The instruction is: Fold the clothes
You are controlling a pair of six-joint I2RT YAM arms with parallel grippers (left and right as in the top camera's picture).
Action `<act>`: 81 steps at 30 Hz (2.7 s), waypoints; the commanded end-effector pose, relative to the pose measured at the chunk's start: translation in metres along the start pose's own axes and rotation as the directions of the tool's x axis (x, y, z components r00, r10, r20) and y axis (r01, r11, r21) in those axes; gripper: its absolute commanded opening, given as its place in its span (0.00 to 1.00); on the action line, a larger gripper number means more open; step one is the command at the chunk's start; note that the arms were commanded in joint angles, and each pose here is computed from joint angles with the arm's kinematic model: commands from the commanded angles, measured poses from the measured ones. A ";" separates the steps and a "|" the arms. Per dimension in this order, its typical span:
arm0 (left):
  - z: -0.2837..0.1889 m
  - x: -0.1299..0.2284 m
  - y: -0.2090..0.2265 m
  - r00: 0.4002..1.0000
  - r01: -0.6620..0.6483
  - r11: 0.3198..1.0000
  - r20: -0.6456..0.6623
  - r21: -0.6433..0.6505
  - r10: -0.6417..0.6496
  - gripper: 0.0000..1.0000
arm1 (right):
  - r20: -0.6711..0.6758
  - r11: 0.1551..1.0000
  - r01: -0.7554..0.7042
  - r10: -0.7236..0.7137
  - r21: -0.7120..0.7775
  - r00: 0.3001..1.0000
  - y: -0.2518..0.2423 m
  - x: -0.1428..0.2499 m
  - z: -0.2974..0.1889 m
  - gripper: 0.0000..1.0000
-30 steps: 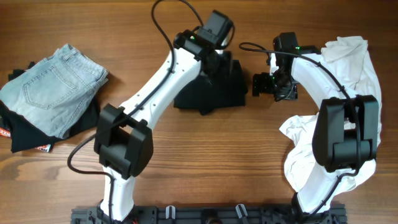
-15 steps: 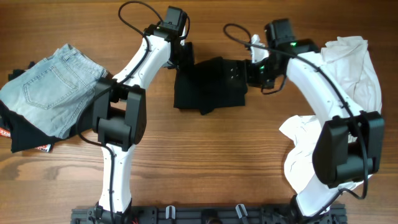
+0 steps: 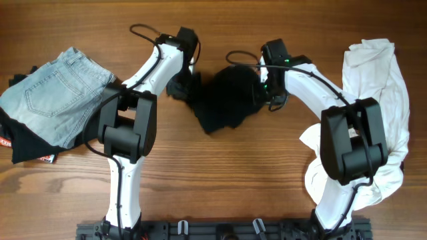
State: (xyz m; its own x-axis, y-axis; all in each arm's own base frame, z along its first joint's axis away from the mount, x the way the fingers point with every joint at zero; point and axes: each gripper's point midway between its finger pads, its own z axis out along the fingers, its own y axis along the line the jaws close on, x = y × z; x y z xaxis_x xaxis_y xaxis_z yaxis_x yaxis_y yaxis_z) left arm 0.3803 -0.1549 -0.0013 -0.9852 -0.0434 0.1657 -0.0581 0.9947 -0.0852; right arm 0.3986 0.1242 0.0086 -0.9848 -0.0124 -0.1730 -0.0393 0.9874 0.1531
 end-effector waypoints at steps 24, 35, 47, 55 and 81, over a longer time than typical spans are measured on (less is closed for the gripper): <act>0.002 -0.067 -0.129 0.930 -0.336 0.789 0.315 0.515 0.190 0.85 | 0.292 0.993 -0.042 0.007 0.115 0.957 -0.034 -0.022 -0.150 0.78; -0.016 -0.085 -0.111 0.926 -0.299 0.817 0.357 0.494 0.123 0.04 | 0.268 0.991 -0.043 0.008 0.125 0.963 -0.037 -0.016 -0.149 0.78; -0.245 -0.077 0.183 0.696 0.111 0.860 0.579 0.497 -0.425 0.04 | 0.247 0.984 -0.052 0.008 0.170 0.969 -0.045 -0.010 -0.147 0.79; -0.230 -0.019 0.339 0.539 0.523 0.757 0.536 0.392 -0.650 0.04 | 0.247 0.984 -0.052 0.009 0.170 0.969 -0.045 -0.010 -0.147 0.79; -0.266 -0.012 0.338 0.517 0.365 0.812 0.626 0.456 -0.584 0.63 | 0.218 0.983 -0.051 0.012 0.176 0.976 -0.046 -0.003 -0.146 0.79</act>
State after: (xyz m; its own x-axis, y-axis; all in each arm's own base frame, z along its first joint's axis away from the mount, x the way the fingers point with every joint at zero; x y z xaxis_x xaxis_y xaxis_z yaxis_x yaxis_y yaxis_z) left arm 0.4129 0.2289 0.2148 -0.5435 -0.6860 -0.4838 -0.5764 0.7240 -0.3790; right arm 0.3768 0.0572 0.1392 -0.9305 0.0235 -0.3655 0.0264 0.9996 -0.0028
